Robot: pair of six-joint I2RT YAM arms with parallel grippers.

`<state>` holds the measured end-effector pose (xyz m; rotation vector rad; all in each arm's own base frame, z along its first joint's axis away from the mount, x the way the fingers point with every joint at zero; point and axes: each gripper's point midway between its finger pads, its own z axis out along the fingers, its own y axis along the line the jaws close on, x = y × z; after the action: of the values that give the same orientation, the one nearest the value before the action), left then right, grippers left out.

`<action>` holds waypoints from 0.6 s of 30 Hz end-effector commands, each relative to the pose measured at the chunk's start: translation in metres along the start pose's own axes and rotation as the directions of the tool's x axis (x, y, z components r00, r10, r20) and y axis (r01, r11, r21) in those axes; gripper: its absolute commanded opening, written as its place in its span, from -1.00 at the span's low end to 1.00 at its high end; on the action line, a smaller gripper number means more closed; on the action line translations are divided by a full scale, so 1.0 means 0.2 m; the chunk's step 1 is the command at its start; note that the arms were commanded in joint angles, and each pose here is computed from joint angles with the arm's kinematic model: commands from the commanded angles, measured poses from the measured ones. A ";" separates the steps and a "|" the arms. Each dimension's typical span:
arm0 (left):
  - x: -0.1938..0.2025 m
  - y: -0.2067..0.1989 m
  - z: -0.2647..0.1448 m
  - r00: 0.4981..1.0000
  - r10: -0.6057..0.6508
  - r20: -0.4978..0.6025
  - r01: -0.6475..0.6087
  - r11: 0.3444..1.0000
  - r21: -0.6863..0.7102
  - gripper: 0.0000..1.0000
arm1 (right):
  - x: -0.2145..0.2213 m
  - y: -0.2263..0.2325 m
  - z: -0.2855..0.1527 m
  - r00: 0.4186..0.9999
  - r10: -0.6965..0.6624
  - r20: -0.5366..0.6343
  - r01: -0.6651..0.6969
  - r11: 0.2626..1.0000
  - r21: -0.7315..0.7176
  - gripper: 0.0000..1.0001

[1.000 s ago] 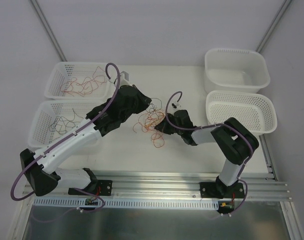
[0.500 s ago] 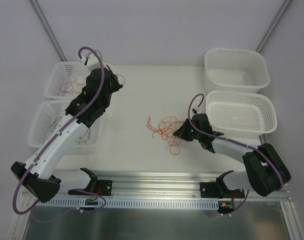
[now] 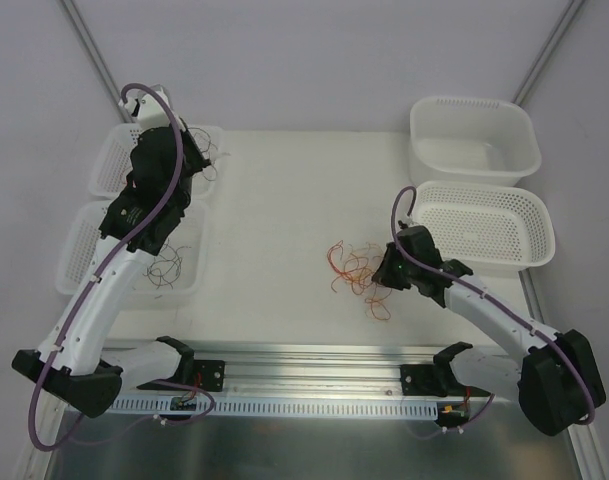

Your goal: Untangle the cables

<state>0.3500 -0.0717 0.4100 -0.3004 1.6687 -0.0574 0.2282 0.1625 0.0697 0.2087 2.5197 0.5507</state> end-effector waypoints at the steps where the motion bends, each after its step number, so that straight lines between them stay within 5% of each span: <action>1: -0.03 0.09 -0.01 0.999 0.039 -0.015 -0.040 0.999 -0.026 -0.92 | -0.09 0.04 -0.11 0.996 -0.087 0.025 0.087 0.996 0.005 -0.72; 11: 0.24 0.55 -0.01 0.983 -0.016 -0.184 -0.036 0.960 -0.279 -0.88 | -0.10 0.10 -0.29 0.975 -0.217 0.038 0.218 0.976 0.001 0.55; 18: 0.61 0.92 0.00 0.938 -0.102 -0.330 -0.059 0.893 -0.446 -0.86 | -0.09 0.09 -0.32 0.970 -0.240 0.043 0.240 0.971 0.011 0.84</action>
<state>0.3165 0.0674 0.2786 -0.6328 1.9663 0.2888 0.2107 0.1583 0.1247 -0.0579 2.4785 0.4731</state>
